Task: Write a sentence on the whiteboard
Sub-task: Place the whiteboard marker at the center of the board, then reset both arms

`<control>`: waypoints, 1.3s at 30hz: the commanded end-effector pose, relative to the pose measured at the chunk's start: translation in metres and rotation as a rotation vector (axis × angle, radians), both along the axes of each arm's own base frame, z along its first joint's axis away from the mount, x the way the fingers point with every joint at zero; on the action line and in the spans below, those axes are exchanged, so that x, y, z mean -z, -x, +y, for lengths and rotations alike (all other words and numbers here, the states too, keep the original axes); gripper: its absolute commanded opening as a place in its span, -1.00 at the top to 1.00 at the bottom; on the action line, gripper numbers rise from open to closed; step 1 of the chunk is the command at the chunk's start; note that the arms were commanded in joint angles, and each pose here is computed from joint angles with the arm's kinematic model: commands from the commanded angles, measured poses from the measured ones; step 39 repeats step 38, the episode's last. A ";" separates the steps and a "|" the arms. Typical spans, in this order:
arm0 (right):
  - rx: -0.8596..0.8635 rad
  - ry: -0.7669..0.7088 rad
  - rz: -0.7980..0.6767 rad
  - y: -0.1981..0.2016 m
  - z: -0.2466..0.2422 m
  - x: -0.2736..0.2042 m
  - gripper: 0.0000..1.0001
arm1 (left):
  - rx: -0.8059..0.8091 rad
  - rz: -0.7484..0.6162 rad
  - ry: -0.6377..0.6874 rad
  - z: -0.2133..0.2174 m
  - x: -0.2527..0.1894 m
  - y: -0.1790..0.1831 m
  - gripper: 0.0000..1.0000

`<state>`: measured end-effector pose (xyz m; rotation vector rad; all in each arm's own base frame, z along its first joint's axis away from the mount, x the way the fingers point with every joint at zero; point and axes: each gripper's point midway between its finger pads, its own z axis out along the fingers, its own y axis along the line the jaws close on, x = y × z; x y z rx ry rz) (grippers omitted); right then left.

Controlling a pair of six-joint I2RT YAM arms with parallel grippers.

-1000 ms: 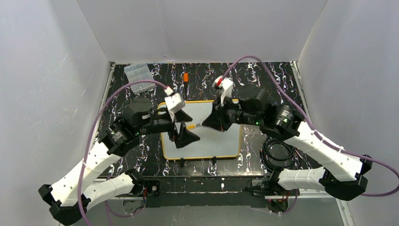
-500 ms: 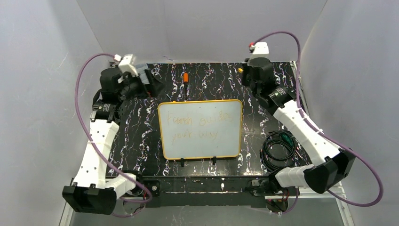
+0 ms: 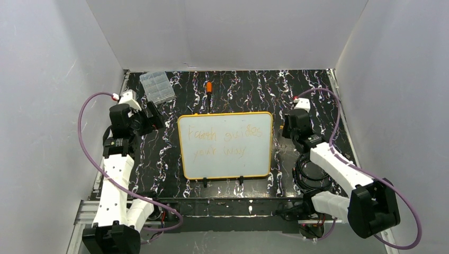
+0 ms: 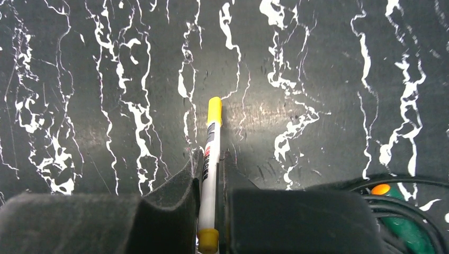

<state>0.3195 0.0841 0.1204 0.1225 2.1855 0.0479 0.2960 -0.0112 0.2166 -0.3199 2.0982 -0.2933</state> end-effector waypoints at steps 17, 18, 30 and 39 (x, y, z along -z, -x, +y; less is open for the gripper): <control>0.123 0.060 -0.200 0.011 -0.038 -0.072 -0.97 | -0.094 -0.149 -0.114 0.021 -0.030 0.036 -0.97; 0.138 0.079 -0.222 0.013 -0.043 -0.081 -0.97 | -0.077 -0.168 -0.116 0.018 -0.033 0.037 -0.97; -0.037 -0.025 -0.562 0.041 -0.031 -0.158 -0.97 | -0.010 -0.296 -0.134 0.008 -0.049 0.043 -0.97; -0.016 -0.017 -0.568 0.044 -0.036 -0.159 -0.97 | -0.003 -0.307 -0.133 0.006 -0.048 0.043 -0.97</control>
